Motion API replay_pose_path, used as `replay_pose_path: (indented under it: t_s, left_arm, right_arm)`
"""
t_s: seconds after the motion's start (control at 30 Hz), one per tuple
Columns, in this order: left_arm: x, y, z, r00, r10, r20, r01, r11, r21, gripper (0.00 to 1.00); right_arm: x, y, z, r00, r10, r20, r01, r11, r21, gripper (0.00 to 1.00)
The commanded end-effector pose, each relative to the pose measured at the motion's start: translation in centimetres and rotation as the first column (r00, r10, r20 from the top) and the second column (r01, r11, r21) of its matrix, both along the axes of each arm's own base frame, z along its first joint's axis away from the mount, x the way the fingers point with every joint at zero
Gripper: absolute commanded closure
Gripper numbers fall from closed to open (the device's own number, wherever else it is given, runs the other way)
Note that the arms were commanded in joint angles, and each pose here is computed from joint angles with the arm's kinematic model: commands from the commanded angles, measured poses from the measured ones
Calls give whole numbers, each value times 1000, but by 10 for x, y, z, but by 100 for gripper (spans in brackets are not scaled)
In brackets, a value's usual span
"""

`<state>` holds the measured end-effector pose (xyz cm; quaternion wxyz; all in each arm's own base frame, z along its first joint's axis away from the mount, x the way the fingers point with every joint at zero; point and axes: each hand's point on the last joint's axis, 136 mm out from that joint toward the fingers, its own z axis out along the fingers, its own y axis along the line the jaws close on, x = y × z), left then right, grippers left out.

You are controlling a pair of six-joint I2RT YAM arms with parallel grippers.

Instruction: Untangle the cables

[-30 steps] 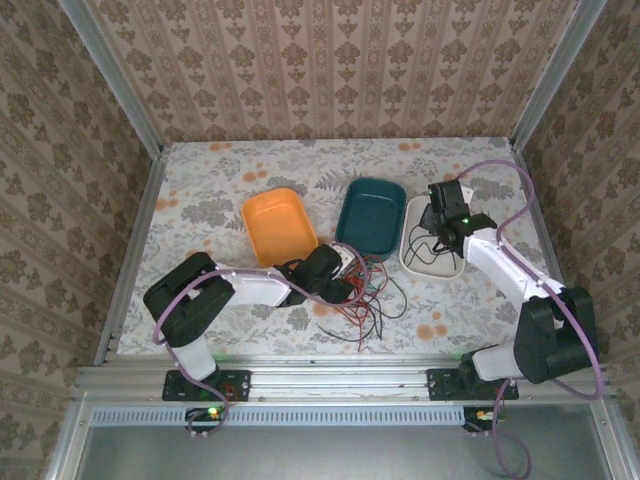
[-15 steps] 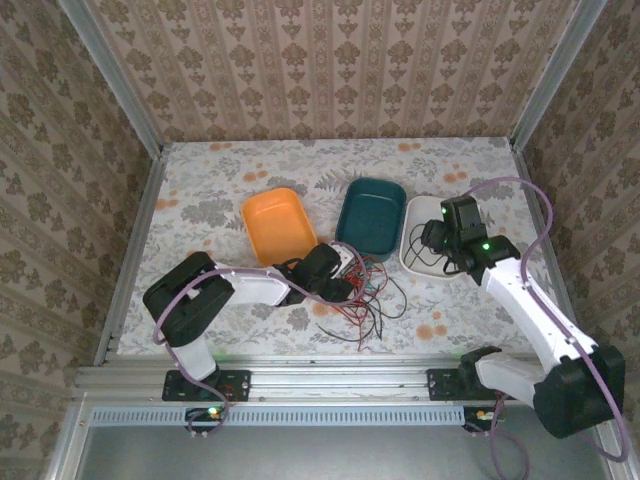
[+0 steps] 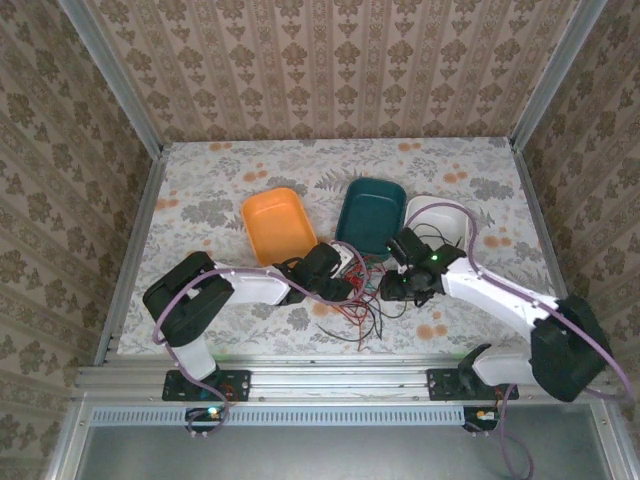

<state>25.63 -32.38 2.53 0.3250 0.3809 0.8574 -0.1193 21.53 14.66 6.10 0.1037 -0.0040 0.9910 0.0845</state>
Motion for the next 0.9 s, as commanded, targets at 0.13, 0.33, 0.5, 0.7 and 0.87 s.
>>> replay_pose_path:
  t_s: [0.13, 0.33, 0.5, 0.7, 0.87]
  left_arm:
    - [1, 20, -3, 999, 34, -10, -33, 997, 67, 17]
    - [0, 19, -4, 999, 35, -17, -34, 998, 55, 17]
    - [1, 19, -5, 999, 39, -17, -38, 998, 55, 17]
    - [0, 17, -8, 999, 37, -25, -35, 998, 53, 17]
    - [-2, 16, -12, 999, 35, -31, -34, 998, 59, 17]
  right_arm:
    - [-17, -15, -32, 990, -25, -139, 13, 996, -86, 50]
    - [-14, -17, -50, 985, -36, -171, 25, 998, -66, 58]
    - [-12, -13, -48, 987, -13, -158, 8, 999, -37, 97]
    - [23, -25, 28, 989, -73, 127, 78, 996, -37, 100]
    - [55, -58, 131, 863, -144, 484, 195, 979, -56, 100]
